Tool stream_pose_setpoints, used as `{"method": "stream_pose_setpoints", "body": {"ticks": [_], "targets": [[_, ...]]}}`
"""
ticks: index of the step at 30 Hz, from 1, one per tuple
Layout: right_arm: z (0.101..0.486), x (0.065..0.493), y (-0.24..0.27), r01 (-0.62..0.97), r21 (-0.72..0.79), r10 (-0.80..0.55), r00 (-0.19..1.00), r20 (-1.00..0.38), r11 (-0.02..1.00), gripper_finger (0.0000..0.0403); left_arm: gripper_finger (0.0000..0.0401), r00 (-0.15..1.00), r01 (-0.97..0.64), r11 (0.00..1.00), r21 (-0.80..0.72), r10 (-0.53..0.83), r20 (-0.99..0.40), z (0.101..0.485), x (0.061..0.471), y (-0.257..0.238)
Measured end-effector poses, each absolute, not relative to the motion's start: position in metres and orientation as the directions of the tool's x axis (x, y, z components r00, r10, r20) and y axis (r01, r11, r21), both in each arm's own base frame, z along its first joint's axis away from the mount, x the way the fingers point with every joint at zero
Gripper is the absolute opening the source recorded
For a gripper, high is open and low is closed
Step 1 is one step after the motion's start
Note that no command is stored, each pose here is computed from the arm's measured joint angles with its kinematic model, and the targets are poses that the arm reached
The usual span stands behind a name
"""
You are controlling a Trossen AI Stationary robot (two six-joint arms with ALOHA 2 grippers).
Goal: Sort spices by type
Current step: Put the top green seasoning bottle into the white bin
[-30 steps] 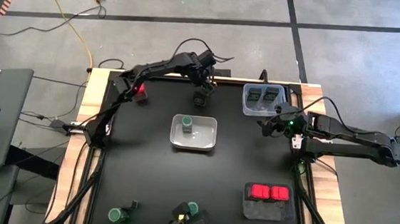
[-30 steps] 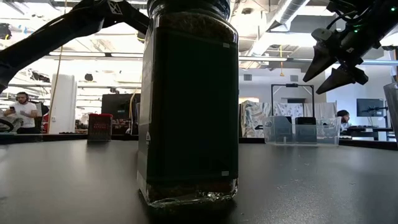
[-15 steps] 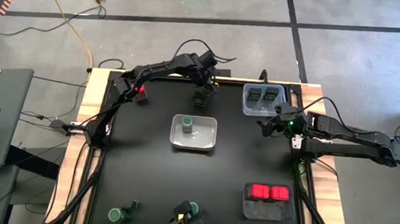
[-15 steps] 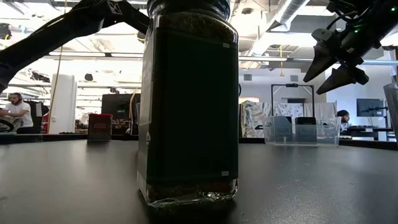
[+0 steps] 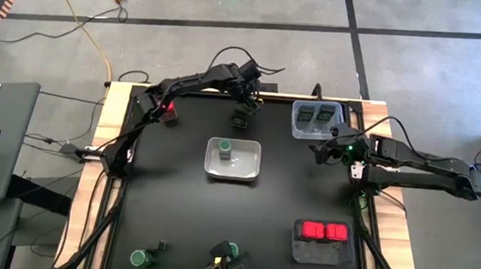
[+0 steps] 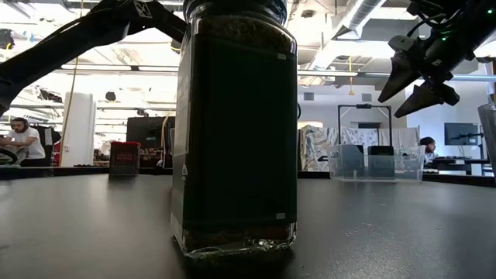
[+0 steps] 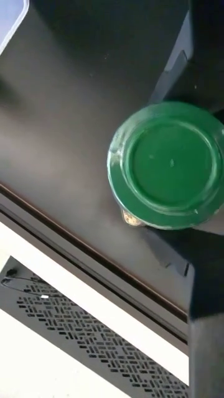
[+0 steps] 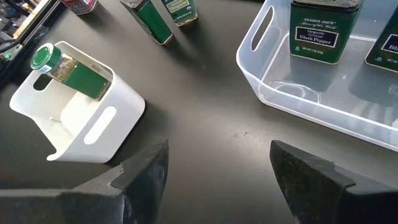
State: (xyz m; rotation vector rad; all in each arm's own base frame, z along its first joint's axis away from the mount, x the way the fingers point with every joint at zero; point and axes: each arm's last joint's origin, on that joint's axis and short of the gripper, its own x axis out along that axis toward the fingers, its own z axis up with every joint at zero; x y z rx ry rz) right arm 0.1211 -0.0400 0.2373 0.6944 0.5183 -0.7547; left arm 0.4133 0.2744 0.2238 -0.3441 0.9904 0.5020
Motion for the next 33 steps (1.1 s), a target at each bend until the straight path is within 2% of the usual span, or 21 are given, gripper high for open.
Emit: {"method": "stream_pose_setpoints", "body": {"ticks": [5,15,24,29,33], "targets": [[0.237,0.121,-0.040,0.760,0.376,-0.438,0.625,-0.646,0.529,0.0306,0.0194,0.448,-0.557,0.829,-0.055,0.244,-0.860,0.224,0.413,0.274],[0.237,0.121,-0.040,0.758,0.366,-0.438,0.625,-0.646,0.540,0.0306,0.0193,0.438,-0.586,0.808,-0.060,0.254,-0.862,0.234,0.412,0.274],[0.237,0.121,-0.040,0.756,0.360,-0.438,0.625,-0.646,0.547,0.0306,0.0193,0.523,-0.583,0.813,-0.022,0.354,-0.775,0.312,0.413,0.263],[0.237,0.121,-0.040,0.754,0.359,-0.438,0.626,-0.645,0.550,0.0306,0.0193,0.583,-0.565,0.824,-0.053,0.352,-0.733,0.349,0.404,0.234],[0.237,0.121,-0.040,0.740,0.316,-0.438,0.627,-0.644,0.594,0.0306,0.0193,0.605,-0.524,0.851,-0.026,0.351,-0.714,0.375,0.397,0.204]]}}
